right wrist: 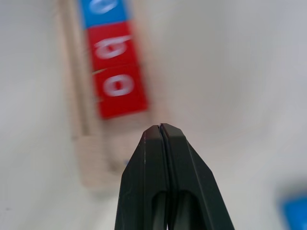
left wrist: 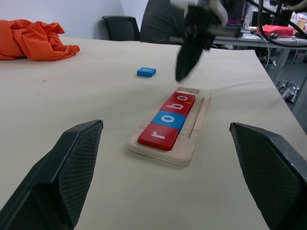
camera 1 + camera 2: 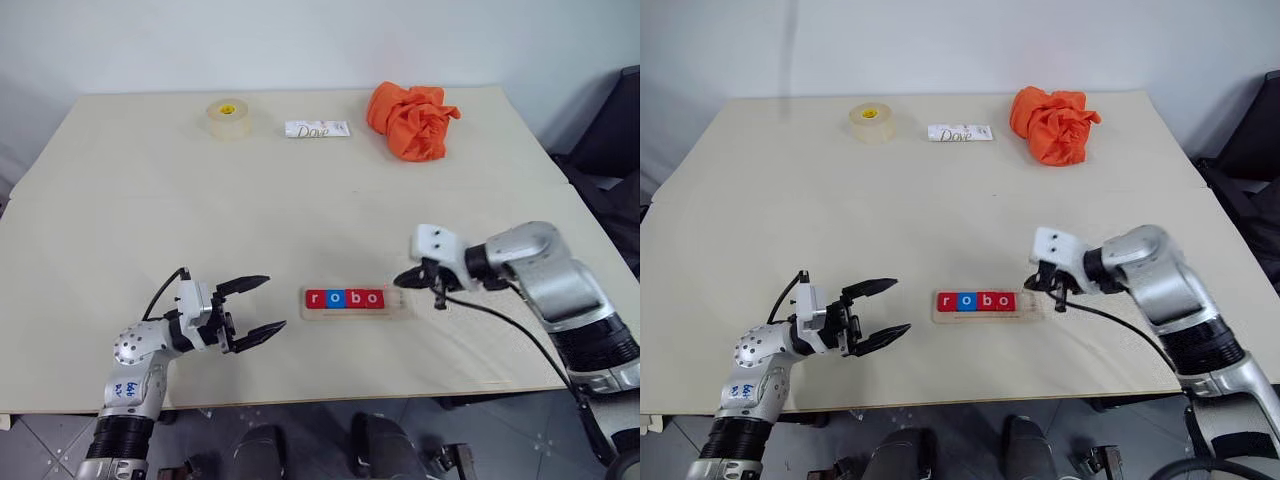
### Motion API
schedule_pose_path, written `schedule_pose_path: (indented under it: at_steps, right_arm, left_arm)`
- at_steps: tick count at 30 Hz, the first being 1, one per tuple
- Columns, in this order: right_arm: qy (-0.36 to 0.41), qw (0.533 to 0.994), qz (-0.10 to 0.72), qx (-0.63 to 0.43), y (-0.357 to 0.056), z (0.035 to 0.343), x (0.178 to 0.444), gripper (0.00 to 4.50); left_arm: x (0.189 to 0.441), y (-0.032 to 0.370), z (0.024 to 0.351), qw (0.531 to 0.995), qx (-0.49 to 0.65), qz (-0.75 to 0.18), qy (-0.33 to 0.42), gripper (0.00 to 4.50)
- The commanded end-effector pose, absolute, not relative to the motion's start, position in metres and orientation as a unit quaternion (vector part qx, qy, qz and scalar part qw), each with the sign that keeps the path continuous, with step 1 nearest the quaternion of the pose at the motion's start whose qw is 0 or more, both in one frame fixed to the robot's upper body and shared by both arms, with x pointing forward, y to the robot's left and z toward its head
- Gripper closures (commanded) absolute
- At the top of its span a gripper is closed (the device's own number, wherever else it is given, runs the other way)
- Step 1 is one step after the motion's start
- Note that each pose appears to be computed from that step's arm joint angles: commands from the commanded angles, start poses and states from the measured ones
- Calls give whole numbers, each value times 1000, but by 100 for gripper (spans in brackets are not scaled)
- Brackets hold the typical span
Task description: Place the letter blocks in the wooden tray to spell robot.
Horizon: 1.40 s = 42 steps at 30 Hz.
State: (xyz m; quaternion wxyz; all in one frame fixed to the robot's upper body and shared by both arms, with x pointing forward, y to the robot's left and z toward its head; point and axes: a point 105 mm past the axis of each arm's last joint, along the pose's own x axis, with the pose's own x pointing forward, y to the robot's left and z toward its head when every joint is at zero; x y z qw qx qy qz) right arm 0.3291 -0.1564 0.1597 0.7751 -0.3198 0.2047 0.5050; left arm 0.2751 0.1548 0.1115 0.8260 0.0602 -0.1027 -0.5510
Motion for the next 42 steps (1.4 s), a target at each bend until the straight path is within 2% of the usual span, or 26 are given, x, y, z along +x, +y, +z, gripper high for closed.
schedule_pose_path:
  at_steps: [1,5,8,10,16,18,19,20,23,24,29,42]
  right_arm:
    - [185,813,465,-298,-174,174,326,448]
    - [128,886,377,-238,-196,189,333,448]
    - [120,914,339,-185,-212,186,324,448]
    - [125,923,331,-154,-218,180,316,413]
    - [109,945,284,-116,-236,172,280,232]
    - [110,946,283,-110,-237,173,264,154]
    - [112,946,283,-113,-237,173,259,136]
    - [116,945,282,-117,-237,173,255,91]
    - [121,944,282,-118,-235,173,247,2]
    - [121,945,281,-116,-234,174,246,2]
    - [109,958,248,-95,-223,169,277,2]
    - [121,979,161,-28,-205,137,355,2]
  left_arm:
    - [277,158,119,819,71,-557,-116,0]
    - [281,159,119,814,71,-565,-112,0]
    - [283,161,118,810,69,-573,-106,0]
    - [284,162,117,808,69,-576,-104,0]
    - [290,169,117,801,75,-587,-91,0]
    - [292,171,118,798,77,-591,-88,0]
    - [292,171,118,798,77,-592,-88,0]
    - [293,172,118,797,78,-593,-88,0]
    - [294,172,119,795,79,-595,-88,0]
    - [295,171,119,794,79,-596,-88,0]
    - [296,164,122,788,79,-603,-95,0]
    - [283,161,126,790,84,-598,-110,0]
